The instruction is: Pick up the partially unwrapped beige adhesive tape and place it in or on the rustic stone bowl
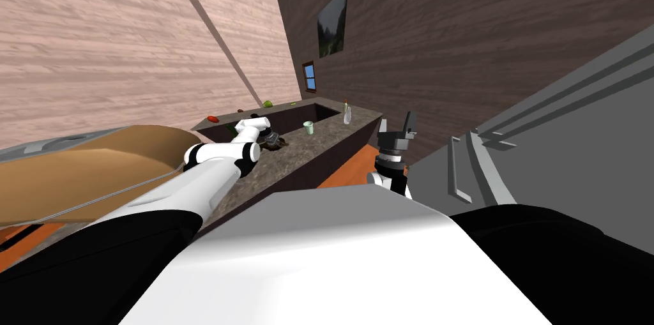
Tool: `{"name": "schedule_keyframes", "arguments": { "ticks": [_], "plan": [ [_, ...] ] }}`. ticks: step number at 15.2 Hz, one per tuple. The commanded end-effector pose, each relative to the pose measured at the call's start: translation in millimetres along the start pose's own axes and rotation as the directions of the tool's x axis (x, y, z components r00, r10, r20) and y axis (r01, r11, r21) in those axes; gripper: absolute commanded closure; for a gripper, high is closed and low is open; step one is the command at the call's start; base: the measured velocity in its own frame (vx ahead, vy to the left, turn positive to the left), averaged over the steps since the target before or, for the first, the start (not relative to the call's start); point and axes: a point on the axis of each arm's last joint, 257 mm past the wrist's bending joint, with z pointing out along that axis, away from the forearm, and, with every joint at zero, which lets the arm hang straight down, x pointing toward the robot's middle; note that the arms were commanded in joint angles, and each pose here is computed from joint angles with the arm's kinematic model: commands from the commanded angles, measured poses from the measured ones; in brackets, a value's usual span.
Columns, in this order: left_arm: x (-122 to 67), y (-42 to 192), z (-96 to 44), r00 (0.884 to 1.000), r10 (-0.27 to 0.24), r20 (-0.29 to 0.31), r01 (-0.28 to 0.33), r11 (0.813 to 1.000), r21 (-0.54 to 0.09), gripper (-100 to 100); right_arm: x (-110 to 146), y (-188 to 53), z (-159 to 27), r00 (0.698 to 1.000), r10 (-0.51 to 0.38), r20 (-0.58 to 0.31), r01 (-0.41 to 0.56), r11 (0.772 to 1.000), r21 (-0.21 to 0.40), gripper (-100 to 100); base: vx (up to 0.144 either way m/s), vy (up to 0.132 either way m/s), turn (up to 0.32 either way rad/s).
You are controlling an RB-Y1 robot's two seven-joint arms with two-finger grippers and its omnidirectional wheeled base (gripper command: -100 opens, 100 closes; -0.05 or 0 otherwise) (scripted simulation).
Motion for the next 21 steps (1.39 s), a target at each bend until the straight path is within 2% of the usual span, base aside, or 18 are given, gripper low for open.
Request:
{"name": "schedule_keyframes", "arguments": {
  "ticks": [1, 2, 3, 4, 7, 9, 13, 15, 19, 20, 21],
  "plan": [
    [-18.6, 1.9, -3.5, 1.000, 0.009, 0.012, -0.010, 1.000, 0.019, 100, 0.0, 0.0, 0.0, 1.000, 0.000, 0.000, 0.000, 1.000, 0.000, 0, -0.008, 0.032, -0.192],
    [-18.6, 1.9, -3.5, 1.000, 0.009, 0.012, -0.010, 1.000, 0.019, 100, 0.0, 0.0, 0.0, 1.000, 0.000, 0.000, 0.000, 1.000, 0.000, 0, -0.005, 0.039, -0.140],
    [-35.1, 6.0, -5.4, 1.000, 0.015, 0.023, -0.016, 0.999, 0.030, 100, 0.0, 0.0, 0.0, 1.000, 0.000, 0.000, 0.000, 1.000, 0.000, 0, -0.005, 0.046, -0.175],
    [-35.1, 6.0, -5.4, 1.000, 0.015, 0.023, -0.016, 0.999, 0.030, 100, 0.0, 0.0, 0.0, 1.000, 0.000, 0.000, 0.000, 1.000, 0.000, 0, -0.009, 0.048, -0.142],
    [-60.5, 13.9, -8.2, 0.999, 0.024, 0.044, -0.026, 0.999, 0.044, 100, 0.0, 0.0, 0.0, 1.000, 0.000, 0.000, 0.000, 1.000, 0.000, 0, -0.006, 0.037, -0.121],
    [-60.5, 13.9, -8.2, 0.999, 0.024, 0.044, -0.026, 0.999, 0.044, 100, 0.0, 0.0, 0.0, 1.000, 0.000, 0.000, 0.000, 1.000, 0.000, 0, 0.002, 0.028, -0.051],
    [-95.2, 28.1, -12.0, 0.996, 0.033, 0.077, -0.037, 0.998, 0.055, 100, 0.0, 0.0, 0.0, 1.000, 0.000, 0.000, 0.000, 1.000, 0.000, 0, -0.001, 0.022, -0.127],
    [-95.2, 28.1, -12.0, 0.996, 0.033, 0.077, -0.037, 0.998, 0.055, 100, 0.0, 0.0, 0.0, 1.000, 0.000, 0.000, 0.000, 1.000, 0.000, 0, 0.001, 0.023, -0.053],
    [-127.8, 44.4, -16.7, 0.993, 0.040, 0.112, -0.046, 0.997, 0.057, 100, 0.0, 0.0, 0.0, 1.000, 0.000, 0.000, 0.000, 1.000, 0.000, 0, 0.004, 0.018, -0.106],
    [-127.8, 44.4, -16.7, 0.993, 0.040, 0.112, -0.046, 0.997, 0.057, 100, 0.0, 0.0, 0.0, 1.000, 0.000, 0.000, 0.000, 1.000, 0.000, 0, 0.007, 0.028, -0.083],
    [-142.6, 53.1, -19.2, 0.991, 0.042, 0.129, -0.049, 0.997, 0.054, 100, 0.0, 0.0, 0.0, 1.000, 0.000, 0.000, 0.000, 1.000, 0.000, 0, 0.017, 0.027, -0.125]
  ]
}}
